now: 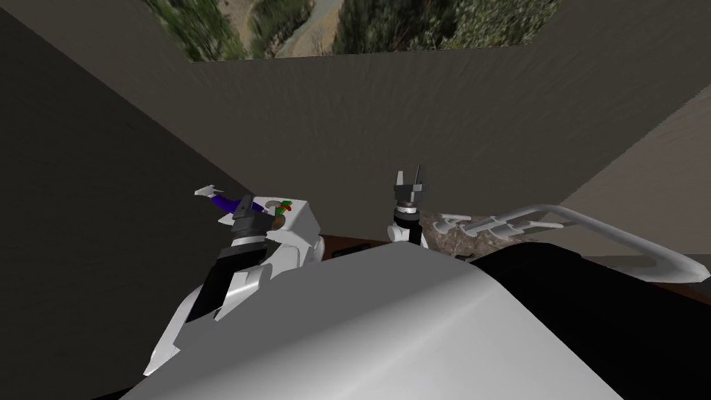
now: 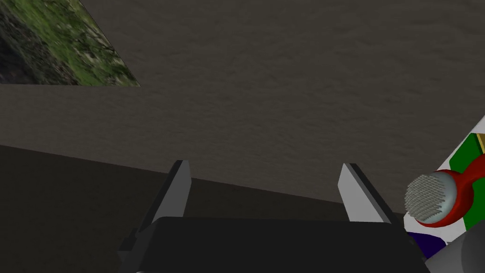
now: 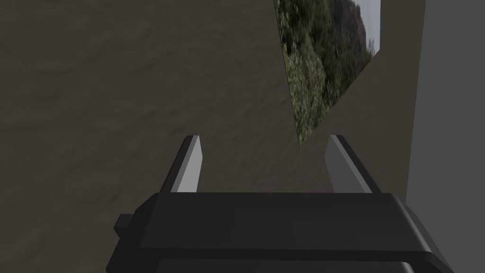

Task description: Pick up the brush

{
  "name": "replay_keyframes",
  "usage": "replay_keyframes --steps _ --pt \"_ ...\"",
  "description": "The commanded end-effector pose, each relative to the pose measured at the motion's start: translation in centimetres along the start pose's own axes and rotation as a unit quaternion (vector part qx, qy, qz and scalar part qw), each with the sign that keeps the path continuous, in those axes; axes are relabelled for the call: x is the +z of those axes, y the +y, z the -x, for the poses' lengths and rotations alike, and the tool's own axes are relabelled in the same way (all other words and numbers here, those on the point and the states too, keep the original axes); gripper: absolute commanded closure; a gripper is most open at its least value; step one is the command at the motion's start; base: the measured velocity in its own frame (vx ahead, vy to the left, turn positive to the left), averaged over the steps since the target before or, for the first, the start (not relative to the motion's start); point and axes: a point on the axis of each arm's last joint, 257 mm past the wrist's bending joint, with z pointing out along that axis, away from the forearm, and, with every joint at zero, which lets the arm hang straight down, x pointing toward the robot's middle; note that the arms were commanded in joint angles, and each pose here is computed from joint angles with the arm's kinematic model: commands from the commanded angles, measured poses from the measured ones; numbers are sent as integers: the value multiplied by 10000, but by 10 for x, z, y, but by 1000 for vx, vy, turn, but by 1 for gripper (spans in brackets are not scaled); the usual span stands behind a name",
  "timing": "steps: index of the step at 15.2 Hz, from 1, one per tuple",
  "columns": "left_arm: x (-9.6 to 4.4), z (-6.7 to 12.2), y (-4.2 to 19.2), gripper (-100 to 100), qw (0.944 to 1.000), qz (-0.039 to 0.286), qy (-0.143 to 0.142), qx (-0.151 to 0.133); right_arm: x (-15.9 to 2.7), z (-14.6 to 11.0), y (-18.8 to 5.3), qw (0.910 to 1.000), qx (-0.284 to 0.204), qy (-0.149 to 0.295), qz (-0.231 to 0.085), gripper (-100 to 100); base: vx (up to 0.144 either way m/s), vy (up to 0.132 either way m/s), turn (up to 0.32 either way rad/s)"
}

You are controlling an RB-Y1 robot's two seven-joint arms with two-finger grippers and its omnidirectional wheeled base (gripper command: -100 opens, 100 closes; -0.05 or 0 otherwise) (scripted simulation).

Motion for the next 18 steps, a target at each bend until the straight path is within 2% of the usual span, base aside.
replay_keyframes --steps 1,2,10,11,18 --pt "0 4 8 -100 9998 179 -21 -12 0 0 0 10000 0 0 0 0 -22 -62 -52" --pt "0 12 13 -100 9994 337 -6 -29 0 0 0 10000 -1 0 0 0 -29 -74 -152" --pt "-3 31 39 -100 9948 1013 -67 -70 0 0 0 10000 0 0 0 0 -15 -70 -122" --pt "-3 38 41 -100 9932 1157 -55 -99 0 0 0 10000 -1 0 0 0 -6 -69 -151" --pt "-9 56 64 -100 9831 1820 -133 -155 0 0 0 10000 0 0 0 0 -2 -58 -128"
